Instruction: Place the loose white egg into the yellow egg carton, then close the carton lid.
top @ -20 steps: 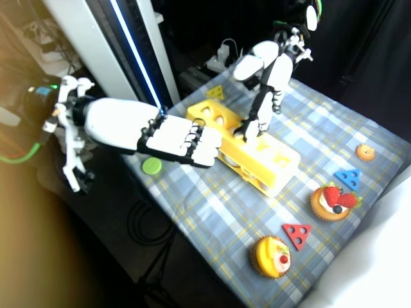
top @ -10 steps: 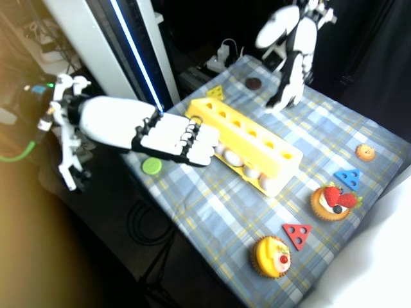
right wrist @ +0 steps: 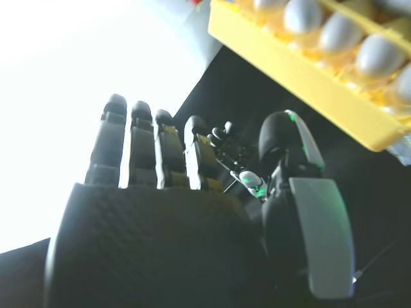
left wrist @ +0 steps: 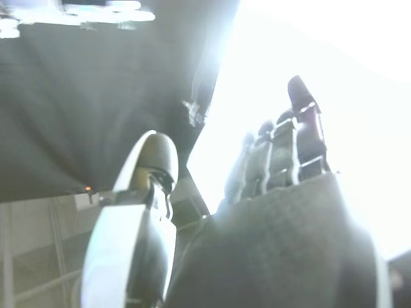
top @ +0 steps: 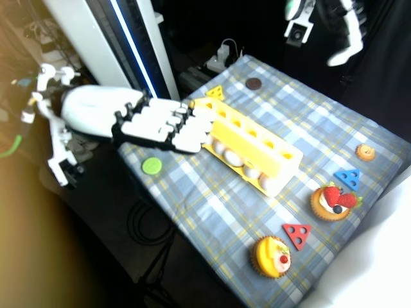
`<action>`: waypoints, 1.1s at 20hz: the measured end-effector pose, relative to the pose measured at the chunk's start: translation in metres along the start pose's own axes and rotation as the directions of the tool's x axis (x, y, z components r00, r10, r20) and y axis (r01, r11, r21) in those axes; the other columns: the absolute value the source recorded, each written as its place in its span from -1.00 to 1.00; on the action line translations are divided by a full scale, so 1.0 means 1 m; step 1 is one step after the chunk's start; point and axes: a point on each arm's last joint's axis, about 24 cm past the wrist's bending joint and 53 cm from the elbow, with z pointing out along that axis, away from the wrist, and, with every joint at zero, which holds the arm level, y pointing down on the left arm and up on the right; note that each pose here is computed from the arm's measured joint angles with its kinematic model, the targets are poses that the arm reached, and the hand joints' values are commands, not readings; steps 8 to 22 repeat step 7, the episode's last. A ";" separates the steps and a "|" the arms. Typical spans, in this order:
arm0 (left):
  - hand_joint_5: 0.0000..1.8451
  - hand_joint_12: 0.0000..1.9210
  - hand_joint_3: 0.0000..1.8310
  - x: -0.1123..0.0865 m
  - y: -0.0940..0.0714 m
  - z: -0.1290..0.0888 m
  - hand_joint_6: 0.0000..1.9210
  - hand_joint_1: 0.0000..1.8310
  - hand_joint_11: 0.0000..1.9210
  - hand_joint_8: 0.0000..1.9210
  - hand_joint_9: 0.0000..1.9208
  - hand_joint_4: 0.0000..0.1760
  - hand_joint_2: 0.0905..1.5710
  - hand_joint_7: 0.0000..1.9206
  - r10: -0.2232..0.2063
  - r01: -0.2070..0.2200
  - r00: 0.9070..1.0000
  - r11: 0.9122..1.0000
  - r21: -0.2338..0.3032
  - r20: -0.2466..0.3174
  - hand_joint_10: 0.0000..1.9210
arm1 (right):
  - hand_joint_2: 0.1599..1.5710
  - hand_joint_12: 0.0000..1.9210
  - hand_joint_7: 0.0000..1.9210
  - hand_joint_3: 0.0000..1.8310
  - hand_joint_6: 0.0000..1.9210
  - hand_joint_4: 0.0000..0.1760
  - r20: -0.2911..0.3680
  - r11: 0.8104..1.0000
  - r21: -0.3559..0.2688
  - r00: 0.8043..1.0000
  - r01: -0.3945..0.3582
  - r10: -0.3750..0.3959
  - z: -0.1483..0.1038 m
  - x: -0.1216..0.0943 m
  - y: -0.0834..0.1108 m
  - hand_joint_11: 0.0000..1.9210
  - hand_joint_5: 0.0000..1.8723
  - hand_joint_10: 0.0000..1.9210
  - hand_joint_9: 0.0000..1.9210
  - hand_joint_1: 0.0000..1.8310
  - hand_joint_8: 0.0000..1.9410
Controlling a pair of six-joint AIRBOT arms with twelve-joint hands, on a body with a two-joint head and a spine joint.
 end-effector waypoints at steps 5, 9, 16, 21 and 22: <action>-1.00 -1.00 -1.00 -0.021 -0.002 -0.015 -1.00 -0.80 -1.00 -1.00 -1.00 1.00 0.40 -1.00 0.025 -0.025 0.992 1.000 -0.005 0.124 -1.00 | 0.50 -1.00 -1.00 -1.00 -1.00 -0.42 0.107 1.000 0.008 0.994 0.018 -0.019 -0.006 -0.031 -0.003 -1.00 -1.00 -1.00 -1.00 -0.49 -1.00; -1.00 -1.00 -1.00 -0.033 -0.008 -0.022 -1.00 -0.86 -1.00 -1.00 -1.00 1.00 0.29 -1.00 0.025 -0.025 0.982 1.000 0.001 0.190 -1.00 | 0.44 -1.00 -1.00 -1.00 -1.00 -0.47 0.150 1.000 0.000 0.989 0.017 -0.017 -0.008 -0.041 0.000 -1.00 -1.00 -1.00 -1.00 -0.55 -1.00; -1.00 -1.00 -1.00 -0.033 -0.008 -0.022 -1.00 -0.86 -1.00 -1.00 -1.00 1.00 0.29 -1.00 0.025 -0.025 0.982 1.000 0.001 0.190 -1.00 | 0.44 -1.00 -1.00 -1.00 -1.00 -0.47 0.150 1.000 0.000 0.989 0.017 -0.017 -0.008 -0.041 0.000 -1.00 -1.00 -1.00 -1.00 -0.55 -1.00; -1.00 -1.00 -1.00 -0.033 -0.008 -0.022 -1.00 -0.86 -1.00 -1.00 -1.00 1.00 0.29 -1.00 0.025 -0.025 0.982 1.000 0.001 0.190 -1.00 | 0.44 -1.00 -1.00 -1.00 -1.00 -0.47 0.150 1.000 0.000 0.989 0.017 -0.017 -0.008 -0.041 0.000 -1.00 -1.00 -1.00 -1.00 -0.55 -1.00; -1.00 -1.00 -1.00 -0.033 -0.008 -0.022 -1.00 -0.86 -1.00 -1.00 -1.00 1.00 0.29 -1.00 0.025 -0.025 0.982 1.000 0.001 0.190 -1.00 | 0.44 -1.00 -1.00 -1.00 -1.00 -0.47 0.150 1.000 0.000 0.989 0.017 -0.017 -0.008 -0.041 0.000 -1.00 -1.00 -1.00 -1.00 -0.55 -1.00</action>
